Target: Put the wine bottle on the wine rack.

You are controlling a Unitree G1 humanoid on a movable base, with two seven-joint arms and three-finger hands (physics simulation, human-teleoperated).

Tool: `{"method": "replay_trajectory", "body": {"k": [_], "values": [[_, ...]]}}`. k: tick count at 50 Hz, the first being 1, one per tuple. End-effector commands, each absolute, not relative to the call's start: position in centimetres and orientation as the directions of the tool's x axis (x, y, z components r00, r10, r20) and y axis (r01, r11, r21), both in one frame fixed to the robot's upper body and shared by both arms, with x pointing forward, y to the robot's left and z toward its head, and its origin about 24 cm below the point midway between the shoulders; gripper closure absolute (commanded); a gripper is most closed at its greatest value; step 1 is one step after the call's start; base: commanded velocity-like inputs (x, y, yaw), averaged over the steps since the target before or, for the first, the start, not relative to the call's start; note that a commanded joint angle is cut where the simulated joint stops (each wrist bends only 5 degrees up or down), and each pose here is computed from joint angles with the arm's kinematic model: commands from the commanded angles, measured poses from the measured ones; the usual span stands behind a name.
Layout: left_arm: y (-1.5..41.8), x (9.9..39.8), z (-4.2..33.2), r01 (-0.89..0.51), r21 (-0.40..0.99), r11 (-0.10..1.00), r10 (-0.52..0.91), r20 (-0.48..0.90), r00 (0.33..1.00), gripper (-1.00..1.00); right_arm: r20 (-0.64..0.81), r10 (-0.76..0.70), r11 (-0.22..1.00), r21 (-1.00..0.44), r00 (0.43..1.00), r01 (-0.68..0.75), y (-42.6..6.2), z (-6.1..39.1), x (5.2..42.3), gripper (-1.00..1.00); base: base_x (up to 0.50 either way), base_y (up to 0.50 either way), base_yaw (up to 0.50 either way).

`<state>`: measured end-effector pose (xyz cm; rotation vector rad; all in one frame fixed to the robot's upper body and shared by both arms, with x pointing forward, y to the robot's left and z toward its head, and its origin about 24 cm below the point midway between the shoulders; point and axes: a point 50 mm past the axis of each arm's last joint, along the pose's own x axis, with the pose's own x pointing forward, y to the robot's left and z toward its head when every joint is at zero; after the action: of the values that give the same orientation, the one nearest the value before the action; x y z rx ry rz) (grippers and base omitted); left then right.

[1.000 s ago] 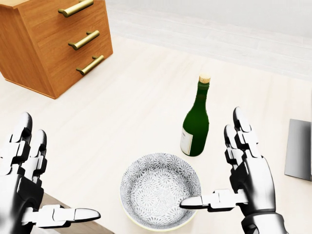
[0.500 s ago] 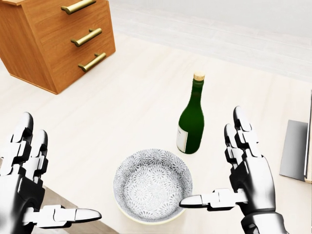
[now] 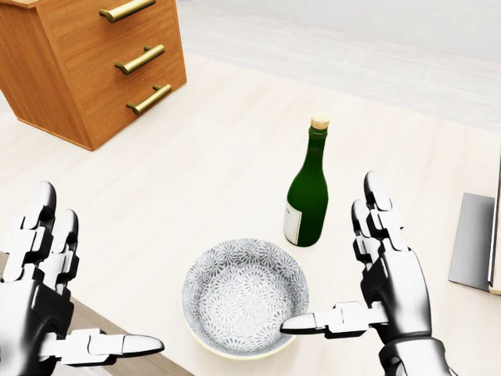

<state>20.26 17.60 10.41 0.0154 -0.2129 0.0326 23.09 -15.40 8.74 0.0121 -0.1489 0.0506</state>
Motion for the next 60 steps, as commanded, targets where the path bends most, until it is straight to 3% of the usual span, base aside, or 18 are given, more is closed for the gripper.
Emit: {"method": "replay_trajectory", "body": {"k": [1, 35, 48, 60], "values": [[17.4, 20.3, 10.2, -0.031, 0.017, 0.999, 0.027, 0.203, 0.979, -1.00, 0.124, 0.051, 0.999, 0.012, 0.991, -0.053, -15.5, 8.2, 23.4, -1.00, 0.00, 0.00, 0.00], [17.5, 20.3, 9.3, -0.025, 0.013, 1.000, 0.022, 0.163, 0.986, -1.00, 0.203, 0.016, 0.998, 0.050, 0.979, -0.027, -15.7, 10.1, 25.4, -1.00, 0.16, -0.05, 0.00], [17.5, 20.0, 10.4, -0.027, 0.019, 0.999, 0.022, 0.207, 0.978, -1.00, 0.306, -0.091, 0.992, 0.110, 0.948, 0.060, -17.1, 13.2, 27.7, -1.00, 0.00, 0.00, 0.00], [17.5, 20.2, 9.8, -0.027, 0.017, 1.000, 0.023, 0.186, 0.982, -1.00, 0.275, -0.137, 0.986, 0.133, 0.952, 0.103, -17.6, 13.3, 29.9, -1.00, 0.00, 0.00, 0.00]]}}
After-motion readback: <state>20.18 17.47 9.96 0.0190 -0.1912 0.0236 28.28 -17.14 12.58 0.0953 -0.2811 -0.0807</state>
